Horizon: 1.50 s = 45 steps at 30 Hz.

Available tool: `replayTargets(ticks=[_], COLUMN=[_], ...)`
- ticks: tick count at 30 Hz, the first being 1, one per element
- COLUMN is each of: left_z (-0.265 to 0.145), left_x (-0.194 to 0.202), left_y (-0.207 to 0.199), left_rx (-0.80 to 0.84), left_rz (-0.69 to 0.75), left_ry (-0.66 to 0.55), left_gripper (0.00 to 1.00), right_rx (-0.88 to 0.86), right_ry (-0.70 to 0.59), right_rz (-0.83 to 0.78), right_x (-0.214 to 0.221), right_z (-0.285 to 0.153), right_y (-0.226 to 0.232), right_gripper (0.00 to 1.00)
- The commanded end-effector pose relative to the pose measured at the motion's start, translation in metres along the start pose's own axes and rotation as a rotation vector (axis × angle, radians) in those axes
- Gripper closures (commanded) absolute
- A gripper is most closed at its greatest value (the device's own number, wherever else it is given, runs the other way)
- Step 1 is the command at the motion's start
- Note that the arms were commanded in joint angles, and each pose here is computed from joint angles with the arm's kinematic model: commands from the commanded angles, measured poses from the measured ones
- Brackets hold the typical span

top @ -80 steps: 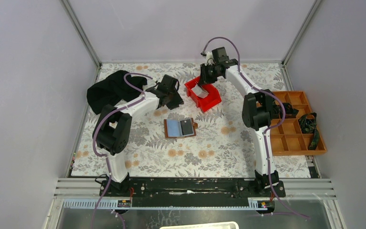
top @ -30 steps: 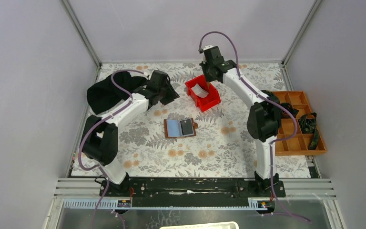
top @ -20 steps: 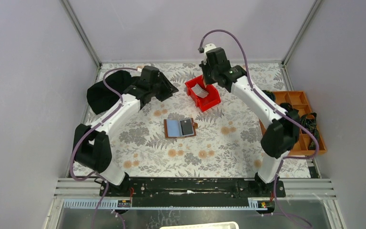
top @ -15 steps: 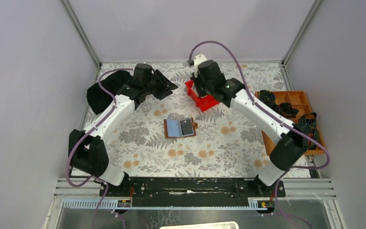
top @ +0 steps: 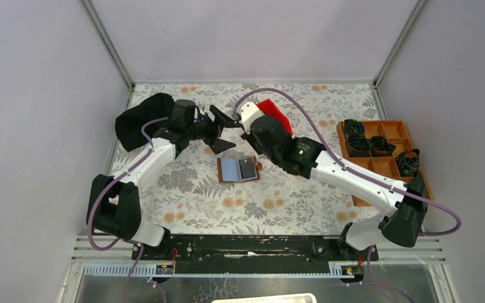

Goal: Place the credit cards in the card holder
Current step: Pick up the credit card from the storage box.

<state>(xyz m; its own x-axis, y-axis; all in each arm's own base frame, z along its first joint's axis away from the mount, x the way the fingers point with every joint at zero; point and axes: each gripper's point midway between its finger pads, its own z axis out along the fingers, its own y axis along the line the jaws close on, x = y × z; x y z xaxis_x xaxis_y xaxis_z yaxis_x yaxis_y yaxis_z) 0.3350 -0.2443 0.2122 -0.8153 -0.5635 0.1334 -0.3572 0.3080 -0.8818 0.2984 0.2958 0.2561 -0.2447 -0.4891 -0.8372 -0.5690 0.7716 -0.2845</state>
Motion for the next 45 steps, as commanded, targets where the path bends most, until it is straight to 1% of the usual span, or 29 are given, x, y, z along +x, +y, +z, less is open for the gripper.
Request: replayTargets(ticks=[1,5,15,21,27,33,39,45], left_z=[-0.019,-0.021,-0.02,-0.019,-0.019,-0.021,-0.025,-0.031], left_x=[0.022,0.025,0.023,0.026,0.031,0.033,0.037,0.042], left_y=[-0.035,-0.035,-0.039,-0.037,-0.035,-0.036,-0.04,-0.044], left_rx=[0.152,0.171,0.205,0.228,0.267,0.311,0.342,0.395], left_rz=[0.015,-0.033,-0.093,-0.112,-0.135,-0.154,-0.128,-0.115], left_ry=[0.118,0.139,0.15,0.179,0.223,0.248,0.271,0.307], left_gripper=[0.12,0.12,0.12,0.17,0.24,0.37,0.59,0.73], right_rx=[0.069,0.066,0.026,-0.001,-0.016,-0.035,-0.025,-0.004], right_ry=[-0.095,-0.095,-0.126,-0.149,-0.163,-0.153,-0.141,-0.12], right_rz=[-0.063,-0.126,-0.193,-0.248,-0.317,-0.385,-0.431,-0.477], right_x=[-0.023,-0.023,-0.025,-0.032,-0.035,-0.03,-0.023,-0.018], right_z=[-0.009,-0.01,-0.016,-0.017,-0.018,-0.019,-0.021,-0.02], right_y=[-0.005,0.005,0.021,0.034,0.046,0.057,0.056,0.052], right_gripper=[1.0,1.0,1.0,1.0,1.0,1.0,1.0,1.0])
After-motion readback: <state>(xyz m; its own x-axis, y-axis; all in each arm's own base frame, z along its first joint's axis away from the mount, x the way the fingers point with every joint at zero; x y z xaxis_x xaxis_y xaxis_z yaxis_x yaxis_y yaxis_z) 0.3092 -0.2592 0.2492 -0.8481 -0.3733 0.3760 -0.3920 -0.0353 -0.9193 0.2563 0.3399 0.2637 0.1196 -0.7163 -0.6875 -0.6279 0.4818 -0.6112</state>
